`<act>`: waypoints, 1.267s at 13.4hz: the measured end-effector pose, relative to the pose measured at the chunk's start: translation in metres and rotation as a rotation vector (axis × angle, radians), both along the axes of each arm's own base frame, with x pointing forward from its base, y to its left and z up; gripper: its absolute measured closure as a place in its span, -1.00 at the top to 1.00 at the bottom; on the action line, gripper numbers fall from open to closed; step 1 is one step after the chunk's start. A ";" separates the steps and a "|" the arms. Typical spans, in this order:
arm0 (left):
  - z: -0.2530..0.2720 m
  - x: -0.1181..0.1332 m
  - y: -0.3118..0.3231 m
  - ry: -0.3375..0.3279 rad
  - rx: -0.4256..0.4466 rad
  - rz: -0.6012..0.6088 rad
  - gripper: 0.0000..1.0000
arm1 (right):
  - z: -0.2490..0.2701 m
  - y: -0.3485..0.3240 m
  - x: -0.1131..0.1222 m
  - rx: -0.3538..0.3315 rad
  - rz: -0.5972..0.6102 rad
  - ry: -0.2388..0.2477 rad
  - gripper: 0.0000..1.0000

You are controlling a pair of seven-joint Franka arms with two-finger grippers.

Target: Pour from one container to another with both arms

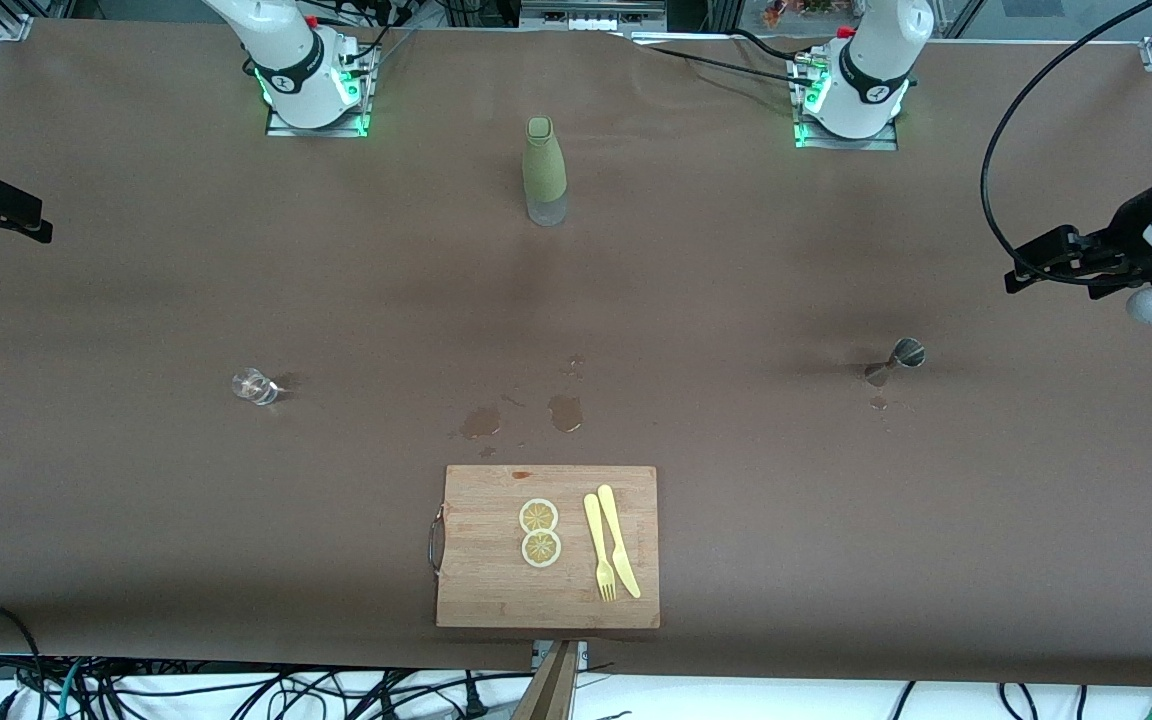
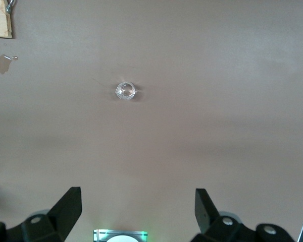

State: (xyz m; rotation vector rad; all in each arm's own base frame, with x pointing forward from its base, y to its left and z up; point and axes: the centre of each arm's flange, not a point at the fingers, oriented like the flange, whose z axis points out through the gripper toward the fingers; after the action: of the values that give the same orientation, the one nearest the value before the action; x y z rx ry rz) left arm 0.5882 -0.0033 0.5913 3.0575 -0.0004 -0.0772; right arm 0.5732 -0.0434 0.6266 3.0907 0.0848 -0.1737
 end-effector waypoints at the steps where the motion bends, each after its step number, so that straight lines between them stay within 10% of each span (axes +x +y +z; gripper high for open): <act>1: 0.000 0.000 0.000 0.000 0.000 0.000 1.00 | 0.000 0.000 0.000 0.000 0.000 0.000 0.99; 17: 0.000 0.000 -0.010 0.000 0.009 -0.020 1.00 | 0.000 -0.001 0.000 0.000 -0.002 0.000 0.99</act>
State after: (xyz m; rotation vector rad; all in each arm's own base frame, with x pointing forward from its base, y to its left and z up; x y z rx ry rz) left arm 0.5880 -0.0132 0.5912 3.0668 -0.0313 -0.0788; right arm 0.5731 -0.0443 0.6267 3.0907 0.0821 -0.1737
